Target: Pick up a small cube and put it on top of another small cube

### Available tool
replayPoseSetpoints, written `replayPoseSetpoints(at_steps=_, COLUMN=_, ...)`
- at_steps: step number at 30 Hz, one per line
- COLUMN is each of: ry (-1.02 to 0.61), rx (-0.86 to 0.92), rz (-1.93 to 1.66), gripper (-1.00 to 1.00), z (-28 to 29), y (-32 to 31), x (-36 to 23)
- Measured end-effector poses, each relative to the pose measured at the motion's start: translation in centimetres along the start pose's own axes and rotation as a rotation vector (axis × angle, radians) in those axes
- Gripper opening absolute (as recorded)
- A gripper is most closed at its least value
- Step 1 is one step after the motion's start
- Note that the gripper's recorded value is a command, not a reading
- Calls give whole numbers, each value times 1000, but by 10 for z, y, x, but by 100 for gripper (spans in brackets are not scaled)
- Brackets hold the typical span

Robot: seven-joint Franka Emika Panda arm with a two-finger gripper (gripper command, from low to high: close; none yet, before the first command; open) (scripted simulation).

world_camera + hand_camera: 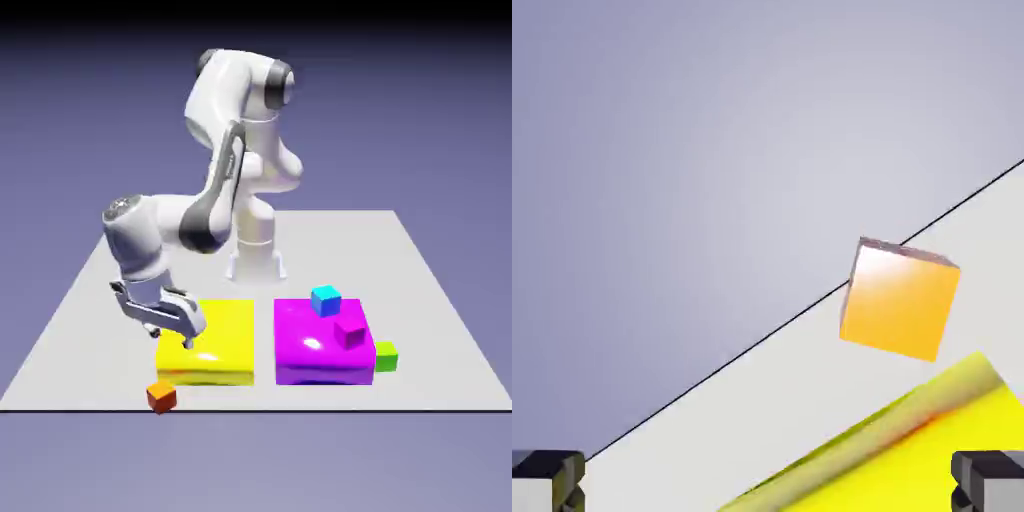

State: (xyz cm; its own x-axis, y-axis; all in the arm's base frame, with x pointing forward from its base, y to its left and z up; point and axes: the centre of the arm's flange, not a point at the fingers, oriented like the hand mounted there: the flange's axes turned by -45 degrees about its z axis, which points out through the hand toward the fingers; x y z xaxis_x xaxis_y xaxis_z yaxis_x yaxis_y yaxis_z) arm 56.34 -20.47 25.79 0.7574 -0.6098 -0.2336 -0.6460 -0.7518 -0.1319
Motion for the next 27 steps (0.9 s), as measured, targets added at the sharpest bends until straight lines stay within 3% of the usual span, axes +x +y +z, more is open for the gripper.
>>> replayPoseSetpoints(at_steps=12, ry=-258, rx=-69, rz=188, gripper=0, z=69, y=35, x=65)
replayPoseSetpoints(at_steps=14, ry=-259, rx=-68, rz=187, gripper=0, z=117, y=38, x=60)
replayPoseSetpoints(at_steps=15, ry=-258, rx=-69, rz=188, gripper=-100, z=137, y=40, x=57)
replayPoseSetpoints(at_steps=17, ry=-258, rx=-68, rz=188, gripper=-100, z=137, y=40, x=57)
replayPoseSetpoints(at_steps=20, ry=-261, rx=-69, rz=177, gripper=-100, z=70, y=33, x=64)
replayPoseSetpoints(at_steps=27, ry=-355, rx=-198, rz=-366, gripper=-100, z=89, y=-84, x=-22)
